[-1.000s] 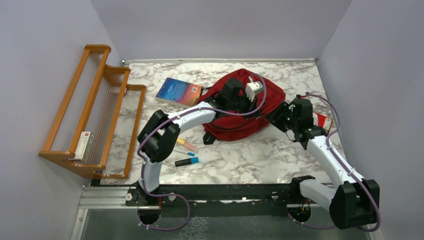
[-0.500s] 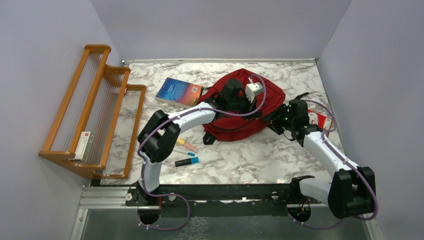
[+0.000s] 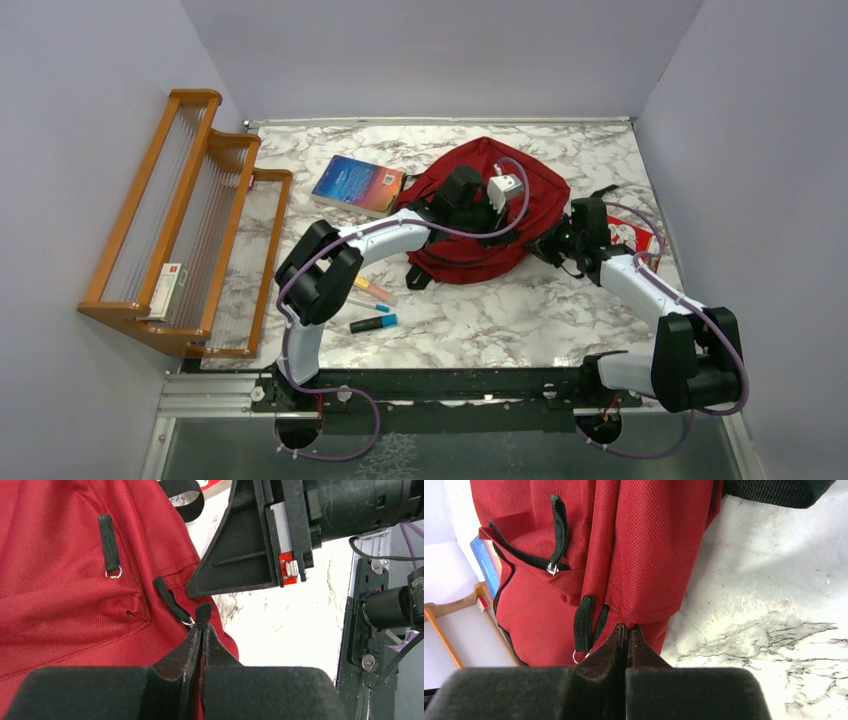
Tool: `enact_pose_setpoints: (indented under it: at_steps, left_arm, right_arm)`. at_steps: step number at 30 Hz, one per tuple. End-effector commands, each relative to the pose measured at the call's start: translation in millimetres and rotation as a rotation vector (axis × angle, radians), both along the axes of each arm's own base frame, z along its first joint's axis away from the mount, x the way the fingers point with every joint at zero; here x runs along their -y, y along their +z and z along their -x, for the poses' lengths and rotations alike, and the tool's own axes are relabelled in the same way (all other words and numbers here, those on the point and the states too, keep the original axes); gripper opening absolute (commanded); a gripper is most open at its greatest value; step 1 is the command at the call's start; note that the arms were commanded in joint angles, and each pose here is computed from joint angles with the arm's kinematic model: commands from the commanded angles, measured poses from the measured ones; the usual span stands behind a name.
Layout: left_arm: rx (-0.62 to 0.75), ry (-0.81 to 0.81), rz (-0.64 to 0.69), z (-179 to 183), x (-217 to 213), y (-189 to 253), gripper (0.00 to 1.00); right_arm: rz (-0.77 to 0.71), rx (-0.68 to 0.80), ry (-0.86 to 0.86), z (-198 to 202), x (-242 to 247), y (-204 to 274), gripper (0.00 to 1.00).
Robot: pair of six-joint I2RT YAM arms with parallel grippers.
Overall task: Pack the student bag
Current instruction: Unzip the student bag at the center of the board.
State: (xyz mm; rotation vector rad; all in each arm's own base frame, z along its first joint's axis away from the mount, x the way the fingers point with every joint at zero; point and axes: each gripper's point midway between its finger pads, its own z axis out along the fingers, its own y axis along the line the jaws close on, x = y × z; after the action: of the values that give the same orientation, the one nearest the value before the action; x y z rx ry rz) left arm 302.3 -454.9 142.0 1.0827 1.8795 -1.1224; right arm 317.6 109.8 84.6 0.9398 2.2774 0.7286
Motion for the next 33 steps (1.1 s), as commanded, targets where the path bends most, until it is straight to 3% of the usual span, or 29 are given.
enact_pose_setpoints:
  at_steps: [1,22,33]
  left_arm:
    - [0.024,-0.025,0.020,7.7,-2.1,9.8,0.00]
    - [0.036,0.109,-0.066,5.6,-54.4,22.1,0.00]
    - [0.080,0.287,-0.130,-0.5,-106.5,32.4,0.00]
  right_arm:
    - [0.027,0.038,-0.039,-11.8,6.7,4.0,0.01]
    - [0.261,0.065,-0.211,-22.2,58.7,13.8,0.01]
    - [0.376,0.072,-0.224,-30.0,77.3,21.4,0.01]
